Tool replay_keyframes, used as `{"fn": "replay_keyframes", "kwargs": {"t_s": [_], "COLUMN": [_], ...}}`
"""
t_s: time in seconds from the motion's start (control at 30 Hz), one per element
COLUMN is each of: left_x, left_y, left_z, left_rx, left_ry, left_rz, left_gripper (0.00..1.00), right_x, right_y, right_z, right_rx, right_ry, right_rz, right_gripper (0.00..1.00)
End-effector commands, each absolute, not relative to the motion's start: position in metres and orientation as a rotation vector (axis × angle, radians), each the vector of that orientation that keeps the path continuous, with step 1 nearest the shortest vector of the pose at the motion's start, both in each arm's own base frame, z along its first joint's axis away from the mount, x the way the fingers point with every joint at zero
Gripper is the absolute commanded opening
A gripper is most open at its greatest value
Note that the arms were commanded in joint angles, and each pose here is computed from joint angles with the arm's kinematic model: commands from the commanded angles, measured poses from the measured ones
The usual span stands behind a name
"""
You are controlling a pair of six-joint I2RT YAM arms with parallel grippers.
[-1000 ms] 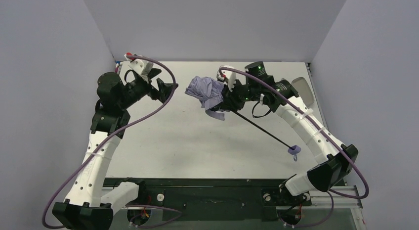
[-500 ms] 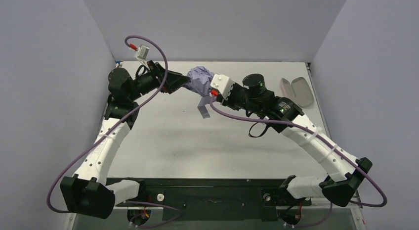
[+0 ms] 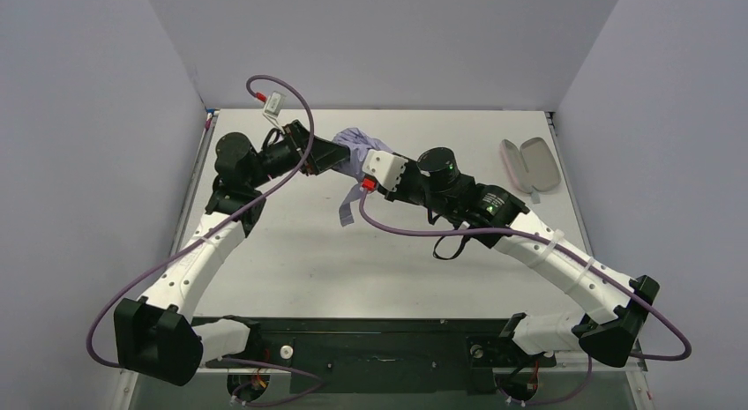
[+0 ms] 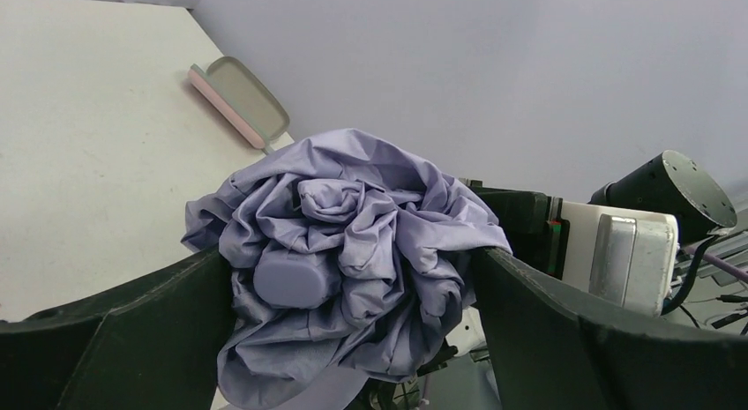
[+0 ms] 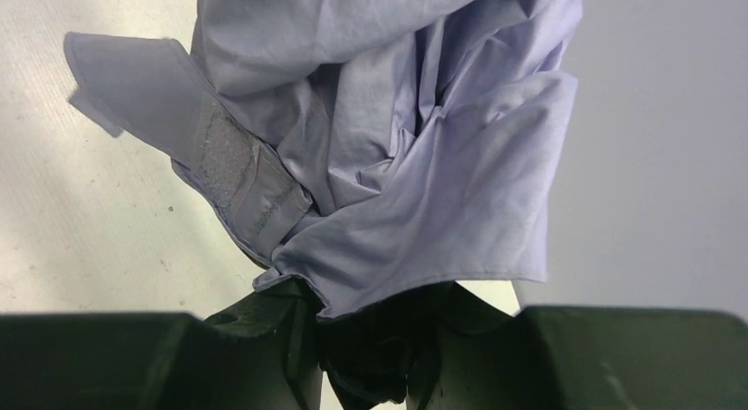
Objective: Open the umbrella
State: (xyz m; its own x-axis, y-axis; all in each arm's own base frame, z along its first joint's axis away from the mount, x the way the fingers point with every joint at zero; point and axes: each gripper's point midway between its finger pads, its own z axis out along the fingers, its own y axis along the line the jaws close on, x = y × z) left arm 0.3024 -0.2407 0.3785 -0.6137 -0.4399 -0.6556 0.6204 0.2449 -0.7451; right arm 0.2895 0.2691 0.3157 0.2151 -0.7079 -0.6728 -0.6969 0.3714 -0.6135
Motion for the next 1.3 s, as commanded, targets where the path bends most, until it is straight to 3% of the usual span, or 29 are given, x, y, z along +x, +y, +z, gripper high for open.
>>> {"fn": "replay_keyframes", "kwargs": {"t_s": [0.0,0.07,0.1,0.13,0.2,0.33,0.47,0.6,0.7,0.83,0.93,1.0,1.03,1.1,1.2,1.23,1.27], "left_x": [0.283,0.282,0.281,0.282,0.285,0.29,0.291,0.289,0.286,0.28,0.28,0.279,0.277,0.273,0.278,0.282,0.29], "left_y": [-0.254,-0.254,-0.253,-0.25,-0.242,-0.228,-0.22,-0.22,-0.22,-0.22,-0.214,-0.211,-0.212,-0.212,-0.211,-0.21,-0.206], "left_z": [0.392,0.392,0.395,0.397,0.402,0.416,0.425,0.429,0.431,0.439,0.446,0.448,0.449,0.45,0.444,0.439,0.435], "left_rx": [0.285,0.298,0.304,0.301,0.302,0.296,0.302,0.319,0.335,0.386,0.421,0.456,0.49,0.538,0.593,0.572,0.598], "left_ry": [1.575,1.568,1.549,1.541,1.513,1.46,1.415,1.403,1.397,1.365,1.332,1.314,1.304,1.289,1.291,1.346,1.333], "left_rz": [-1.597,-1.604,-1.605,-1.604,-1.587,-1.559,-1.564,-1.575,-1.58,-1.577,-1.547,-1.523,-1.511,-1.486,-1.394,-1.376,-1.285], "left_gripper": [0.87,0.55,0.46,0.22,0.01,0.0,0.0,0.0,0.0,0.0,0.0,0.0,0.0,0.0,0.01,0.14,0.36], "right_x": [0.294,0.294,0.293,0.293,0.293,0.292,0.292,0.29,0.293,0.296,0.299,0.301,0.301,0.303,0.314,0.317,0.324], "right_y": [0.275,0.276,0.275,0.275,0.271,0.261,0.252,0.25,0.25,0.243,0.235,0.232,0.232,0.232,0.227,0.225,0.222], "right_z": [0.368,0.367,0.367,0.364,0.361,0.355,0.335,0.313,0.303,0.285,0.275,0.274,0.274,0.277,0.291,0.294,0.303], "right_rx": [-1.197,-1.196,-1.195,-1.191,-1.181,-1.12,-1.091,-1.113,-1.133,-1.175,-1.165,-1.146,-1.144,-1.137,-1.067,-1.045,-1.003], "right_ry": [1.354,1.357,1.359,1.367,1.386,1.472,1.621,1.704,1.728,1.774,1.814,1.828,1.83,1.824,1.802,1.795,1.769], "right_rz": [0.001,0.009,0.012,0.021,0.052,0.257,0.463,0.527,0.519,0.495,0.518,0.534,0.539,0.533,0.474,0.456,0.415], "right_gripper": [0.0,0.0,0.0,0.0,0.12,0.65,0.79,0.81,0.78,0.64,0.49,0.32,0.14,0.0,0.0,0.0,0.0]}}
